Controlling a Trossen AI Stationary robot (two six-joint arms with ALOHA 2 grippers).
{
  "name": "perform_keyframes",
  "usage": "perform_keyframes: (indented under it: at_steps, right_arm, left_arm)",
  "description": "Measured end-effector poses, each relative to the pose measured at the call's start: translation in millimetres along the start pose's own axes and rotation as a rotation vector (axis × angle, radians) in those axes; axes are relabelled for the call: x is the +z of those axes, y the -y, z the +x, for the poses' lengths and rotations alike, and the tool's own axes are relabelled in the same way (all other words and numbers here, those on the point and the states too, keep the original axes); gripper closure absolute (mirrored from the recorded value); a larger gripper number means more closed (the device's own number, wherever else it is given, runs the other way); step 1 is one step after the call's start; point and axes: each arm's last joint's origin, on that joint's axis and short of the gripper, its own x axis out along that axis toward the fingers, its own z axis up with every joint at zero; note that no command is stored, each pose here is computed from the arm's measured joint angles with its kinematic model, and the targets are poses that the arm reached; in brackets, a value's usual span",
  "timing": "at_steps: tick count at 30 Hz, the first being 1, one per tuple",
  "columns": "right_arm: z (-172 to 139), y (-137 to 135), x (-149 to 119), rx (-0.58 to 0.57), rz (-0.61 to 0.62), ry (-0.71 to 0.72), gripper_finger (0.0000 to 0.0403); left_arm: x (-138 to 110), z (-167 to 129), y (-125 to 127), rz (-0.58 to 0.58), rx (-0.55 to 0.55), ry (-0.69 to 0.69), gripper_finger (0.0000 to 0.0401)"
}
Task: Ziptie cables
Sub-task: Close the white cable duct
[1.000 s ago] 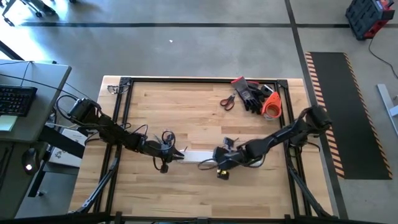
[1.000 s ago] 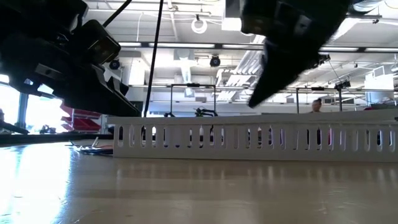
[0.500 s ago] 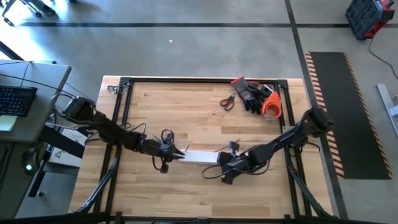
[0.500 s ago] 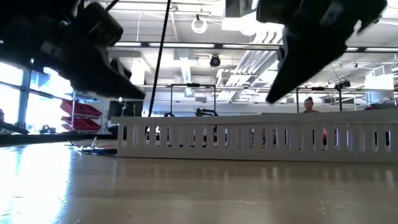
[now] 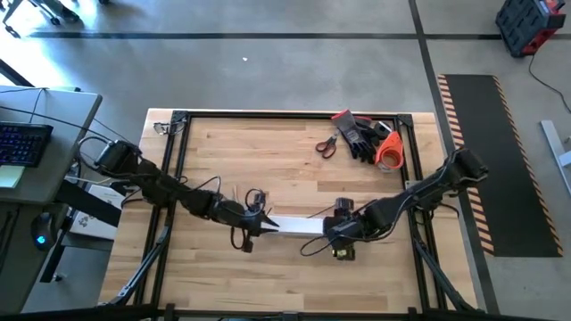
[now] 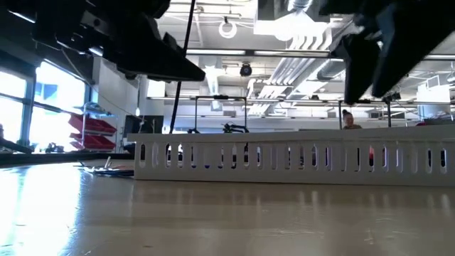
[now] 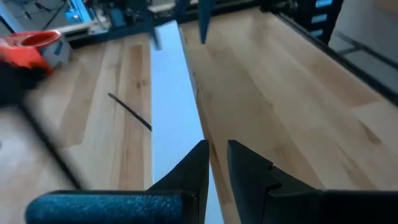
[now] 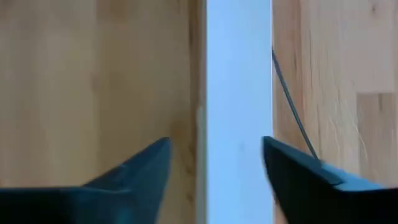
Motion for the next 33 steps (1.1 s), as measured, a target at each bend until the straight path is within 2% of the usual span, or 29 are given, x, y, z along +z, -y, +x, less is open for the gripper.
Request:
perform_keyframes:
  at_steps: [3,6,9,13,21,28,33]
  right_arm:
    - [12.7,10.8,0.3,-0.029,-0.013,-0.075,0.0095]
    - [26.0,17.6,5.1,-0.006,-0.009,-0.107,0.0041]
    - [38.2,21.9,5.8,-0.02,0.002,-0.146,0.0014]
    - [47.5,24.2,6.9,-0.028,0.02,-0.165,0.0008]
    - [61.2,20.9,7.3,-0.055,0.038,-0.164,0.0047]
    - [60.6,19.4,8.3,-0.076,0.063,-0.138,0.013]
    - [60.3,17.2,7.9,-0.072,0.061,-0.134,0.0189]
  left_arm:
    - [-1.3,11.0,2.1,0.01,-0.007,-0.024,0.0359]
    - [-3.6,20.1,4.2,0.02,-0.019,-0.039,0.0359]
    - [-6.3,28.3,5.5,0.033,-0.027,-0.058,0.0359]
    - [-7.4,36.1,7.6,0.034,-0.046,-0.065,0.0359]
    - [-6.8,39.2,7.1,0.031,-0.049,-0.041,0.0359]
    - [-4.0,39.3,7.0,0.023,-0.057,-0.011,0.0359]
    - [4.5,43.9,3.7,0.006,-0.107,0.08,0.0362]
